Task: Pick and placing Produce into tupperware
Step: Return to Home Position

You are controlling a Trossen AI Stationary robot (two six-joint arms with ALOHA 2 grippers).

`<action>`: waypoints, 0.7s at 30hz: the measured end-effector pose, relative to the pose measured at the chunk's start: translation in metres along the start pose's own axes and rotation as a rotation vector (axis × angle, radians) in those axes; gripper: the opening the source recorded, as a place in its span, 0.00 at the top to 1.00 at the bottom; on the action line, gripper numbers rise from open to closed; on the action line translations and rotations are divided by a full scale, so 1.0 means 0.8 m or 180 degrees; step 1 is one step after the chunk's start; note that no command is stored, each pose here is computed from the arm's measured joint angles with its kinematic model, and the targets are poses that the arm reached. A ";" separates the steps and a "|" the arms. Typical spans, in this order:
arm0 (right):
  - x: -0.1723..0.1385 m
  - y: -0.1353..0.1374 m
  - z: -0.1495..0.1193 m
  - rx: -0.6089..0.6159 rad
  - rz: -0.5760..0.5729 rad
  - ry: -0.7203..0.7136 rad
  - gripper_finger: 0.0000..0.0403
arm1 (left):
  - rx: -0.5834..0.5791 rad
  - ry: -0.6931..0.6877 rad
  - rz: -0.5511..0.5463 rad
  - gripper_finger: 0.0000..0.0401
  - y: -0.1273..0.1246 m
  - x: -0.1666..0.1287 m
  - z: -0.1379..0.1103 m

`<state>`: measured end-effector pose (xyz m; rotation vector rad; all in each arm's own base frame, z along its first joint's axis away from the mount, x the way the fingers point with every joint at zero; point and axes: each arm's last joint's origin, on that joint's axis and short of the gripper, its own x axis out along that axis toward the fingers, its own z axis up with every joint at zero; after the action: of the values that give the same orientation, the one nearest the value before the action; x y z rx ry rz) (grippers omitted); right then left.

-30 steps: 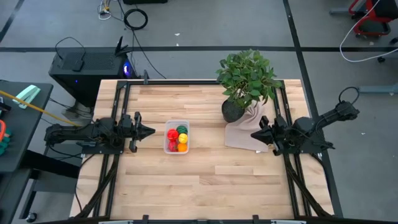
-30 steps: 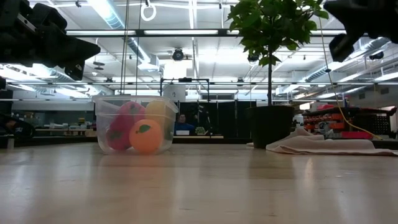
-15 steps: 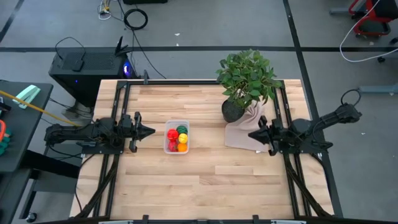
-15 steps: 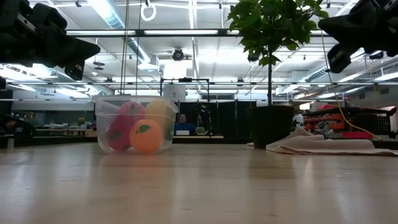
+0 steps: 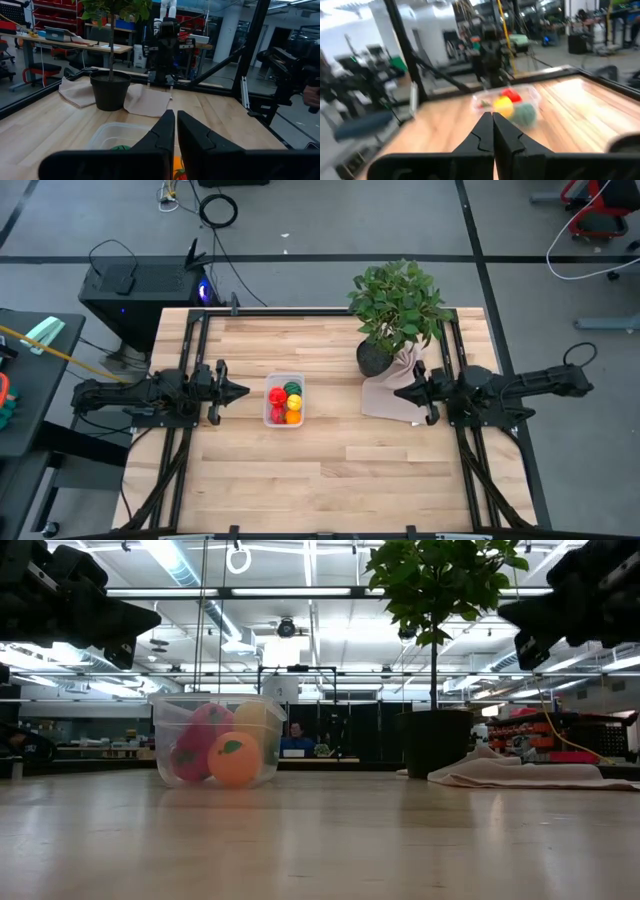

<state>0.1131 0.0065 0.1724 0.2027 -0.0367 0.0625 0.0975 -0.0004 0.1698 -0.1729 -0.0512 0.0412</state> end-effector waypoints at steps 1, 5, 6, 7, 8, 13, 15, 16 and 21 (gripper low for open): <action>0.000 -0.002 -0.002 -0.0045 -0.0040 0.0062 1.00 | -0.0001 0.0000 0.0000 0.94 0.000 0.000 0.000; 0.000 -0.003 -0.007 -0.0271 -0.0073 0.0181 1.00 | -0.0001 0.0000 0.0000 0.94 0.000 0.000 0.000; 0.000 -0.004 -0.007 -0.0353 -0.0074 0.0201 1.00 | -0.0001 0.0000 0.0000 0.93 0.000 0.000 0.000; 0.000 -0.004 -0.008 -0.0425 -0.0074 0.0221 1.00 | 0.0000 0.0000 0.0000 0.93 0.000 0.000 0.000; 0.000 -0.004 -0.008 -0.0484 -0.0075 0.0229 1.00 | 0.0000 0.0000 0.0000 0.92 0.000 0.000 0.000; 0.000 -0.004 -0.008 -0.0628 -0.0069 0.0228 1.00 | -0.0001 0.0000 -0.0001 0.91 0.000 0.000 0.000; 0.000 -0.004 -0.008 -0.0668 -0.0069 0.0229 1.00 | 0.0000 0.0000 0.0000 0.92 0.000 0.000 0.000; 0.000 -0.004 -0.008 -0.0671 -0.0079 0.0226 1.00 | 0.0000 0.0000 0.0000 0.92 0.000 0.000 0.000; 0.000 -0.005 -0.007 -0.0763 -0.0179 0.0212 1.00 | -0.0001 0.0000 0.0000 0.94 0.000 0.000 0.000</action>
<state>0.1132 0.0039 0.1658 -0.0380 0.0280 0.0084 0.0975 -0.0004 0.1698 -0.1733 -0.0512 0.0412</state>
